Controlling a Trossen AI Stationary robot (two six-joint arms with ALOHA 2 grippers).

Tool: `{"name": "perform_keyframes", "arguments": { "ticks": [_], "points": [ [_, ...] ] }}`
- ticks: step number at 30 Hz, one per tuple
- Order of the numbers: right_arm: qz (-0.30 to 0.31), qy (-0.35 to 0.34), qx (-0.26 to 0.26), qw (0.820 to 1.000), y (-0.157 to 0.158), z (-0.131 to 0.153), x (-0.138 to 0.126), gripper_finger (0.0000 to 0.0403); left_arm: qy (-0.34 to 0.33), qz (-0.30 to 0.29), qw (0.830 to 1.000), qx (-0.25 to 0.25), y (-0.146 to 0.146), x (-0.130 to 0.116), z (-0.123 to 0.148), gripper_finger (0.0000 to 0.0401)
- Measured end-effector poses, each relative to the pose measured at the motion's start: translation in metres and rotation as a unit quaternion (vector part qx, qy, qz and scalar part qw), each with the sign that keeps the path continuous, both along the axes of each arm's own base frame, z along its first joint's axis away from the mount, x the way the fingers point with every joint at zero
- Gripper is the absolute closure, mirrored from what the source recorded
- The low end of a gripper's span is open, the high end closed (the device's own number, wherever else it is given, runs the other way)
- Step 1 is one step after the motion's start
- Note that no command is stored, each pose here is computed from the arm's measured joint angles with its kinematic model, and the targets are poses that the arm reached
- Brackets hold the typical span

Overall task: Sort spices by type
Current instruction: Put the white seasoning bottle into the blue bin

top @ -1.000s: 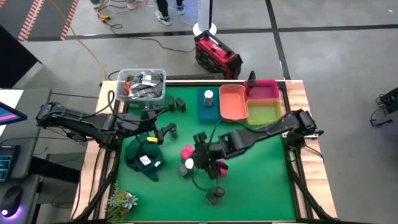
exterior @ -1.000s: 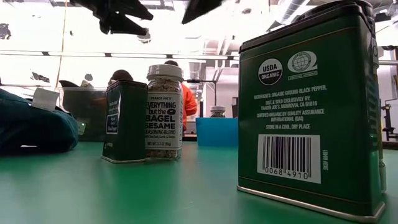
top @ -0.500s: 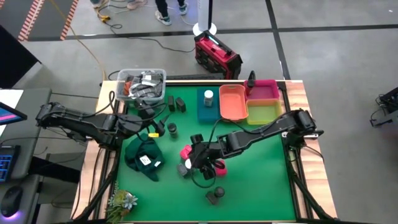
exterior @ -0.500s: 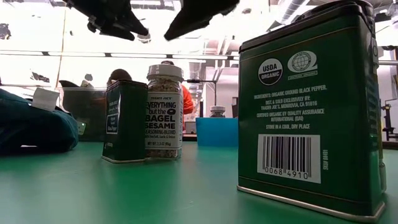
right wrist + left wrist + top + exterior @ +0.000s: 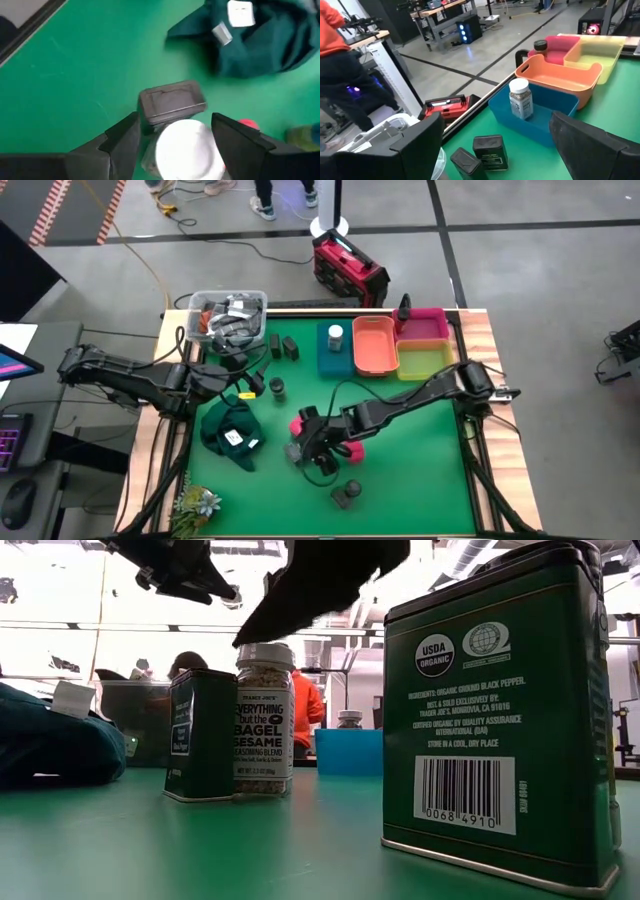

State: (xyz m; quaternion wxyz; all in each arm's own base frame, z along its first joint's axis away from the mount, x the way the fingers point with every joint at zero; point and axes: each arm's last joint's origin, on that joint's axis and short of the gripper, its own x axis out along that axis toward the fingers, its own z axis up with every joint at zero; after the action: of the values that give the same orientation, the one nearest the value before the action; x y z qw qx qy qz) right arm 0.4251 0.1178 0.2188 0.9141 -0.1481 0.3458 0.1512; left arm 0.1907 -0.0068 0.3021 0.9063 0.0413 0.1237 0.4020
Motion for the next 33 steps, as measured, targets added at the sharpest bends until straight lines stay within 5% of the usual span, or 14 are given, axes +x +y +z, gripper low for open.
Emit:
{"name": "perform_keyframes", "arguments": {
  "ticks": [22, 33],
  "points": [
    [0.0, -0.012, 0.001, 1.0, -0.003, 0.009, -0.001, 0.0132, 0.004, 0.001, 1.0, -0.004, 0.0, -0.001, -0.002, 0.0053],
    [-0.027, 0.036, 0.002, 0.999, -0.016, 0.0, -0.003, 0.0132, 0.002, 0.0, 1.0, -0.006, 0.0, 0.0, -0.002, 0.0053]
  ]
}}
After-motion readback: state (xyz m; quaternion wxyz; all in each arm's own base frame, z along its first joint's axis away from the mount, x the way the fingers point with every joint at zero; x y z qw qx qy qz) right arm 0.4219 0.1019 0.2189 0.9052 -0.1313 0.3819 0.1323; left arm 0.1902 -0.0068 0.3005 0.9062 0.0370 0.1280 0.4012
